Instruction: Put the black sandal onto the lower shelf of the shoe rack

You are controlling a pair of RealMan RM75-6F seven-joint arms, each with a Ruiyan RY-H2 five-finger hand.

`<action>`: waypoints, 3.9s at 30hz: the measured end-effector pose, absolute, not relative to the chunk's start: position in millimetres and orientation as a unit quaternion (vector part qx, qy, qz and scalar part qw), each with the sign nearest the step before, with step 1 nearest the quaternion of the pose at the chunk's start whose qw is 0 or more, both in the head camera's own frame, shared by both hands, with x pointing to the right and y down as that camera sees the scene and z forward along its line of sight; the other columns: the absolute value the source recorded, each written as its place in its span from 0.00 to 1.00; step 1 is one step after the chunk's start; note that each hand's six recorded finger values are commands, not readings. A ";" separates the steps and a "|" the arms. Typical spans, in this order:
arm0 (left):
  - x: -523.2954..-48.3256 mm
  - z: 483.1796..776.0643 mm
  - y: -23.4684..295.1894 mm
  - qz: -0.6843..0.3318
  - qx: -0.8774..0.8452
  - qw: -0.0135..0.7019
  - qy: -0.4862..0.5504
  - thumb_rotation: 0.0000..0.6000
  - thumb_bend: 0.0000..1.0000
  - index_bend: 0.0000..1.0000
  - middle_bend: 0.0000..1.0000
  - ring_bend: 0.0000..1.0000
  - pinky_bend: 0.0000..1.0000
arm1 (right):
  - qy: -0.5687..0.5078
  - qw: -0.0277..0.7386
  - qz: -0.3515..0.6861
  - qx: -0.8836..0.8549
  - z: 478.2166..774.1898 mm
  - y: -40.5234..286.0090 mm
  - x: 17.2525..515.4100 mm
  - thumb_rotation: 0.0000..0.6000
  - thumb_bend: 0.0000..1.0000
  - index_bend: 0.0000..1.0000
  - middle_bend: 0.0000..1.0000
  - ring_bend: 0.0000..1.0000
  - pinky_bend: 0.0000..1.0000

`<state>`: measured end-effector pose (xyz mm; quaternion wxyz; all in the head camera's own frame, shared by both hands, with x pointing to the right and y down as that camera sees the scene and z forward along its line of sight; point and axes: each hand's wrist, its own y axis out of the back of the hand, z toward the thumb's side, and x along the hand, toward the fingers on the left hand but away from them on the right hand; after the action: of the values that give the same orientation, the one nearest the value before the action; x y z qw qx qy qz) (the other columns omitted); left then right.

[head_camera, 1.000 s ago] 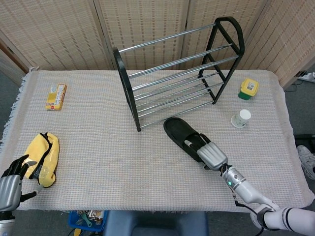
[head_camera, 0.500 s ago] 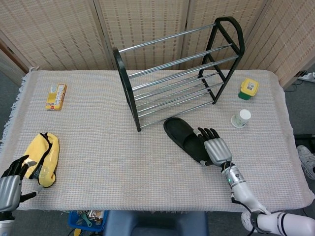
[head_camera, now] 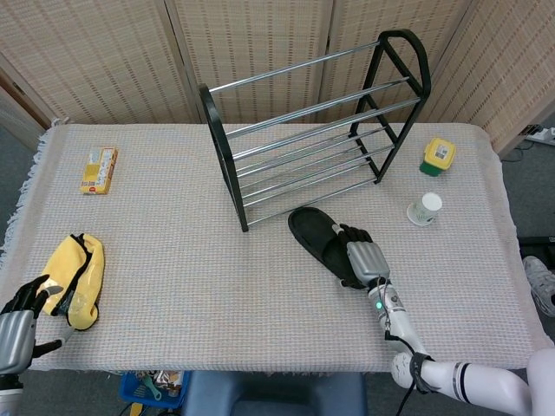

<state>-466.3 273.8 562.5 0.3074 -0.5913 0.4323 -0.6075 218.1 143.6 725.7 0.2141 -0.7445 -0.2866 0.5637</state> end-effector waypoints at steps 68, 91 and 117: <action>-475.8 563.3 277.8 -0.621 -0.583 0.301 0.429 1.00 0.20 0.30 0.15 0.16 0.31 | -0.346 0.200 0.623 -0.673 737.3 113.2 264.1 1.00 0.41 0.23 0.35 0.13 0.33; -473.8 563.6 274.3 -0.620 -0.585 0.305 0.425 1.00 0.20 0.30 0.15 0.16 0.31 | -0.451 0.179 0.568 -0.664 709.8 81.0 282.0 1.00 0.41 0.29 0.38 0.15 0.38; -486.6 559.6 284.6 -0.637 -0.572 0.299 0.421 1.00 0.20 0.30 0.15 0.16 0.31 | -0.474 0.151 0.577 -0.648 756.4 16.6 180.4 1.00 0.32 0.29 0.31 0.13 0.35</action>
<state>-486.6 284.6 559.6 0.2986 -0.5719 0.4215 -0.6373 180.4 16.6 756.4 0.1507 -0.6476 -0.4741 0.5772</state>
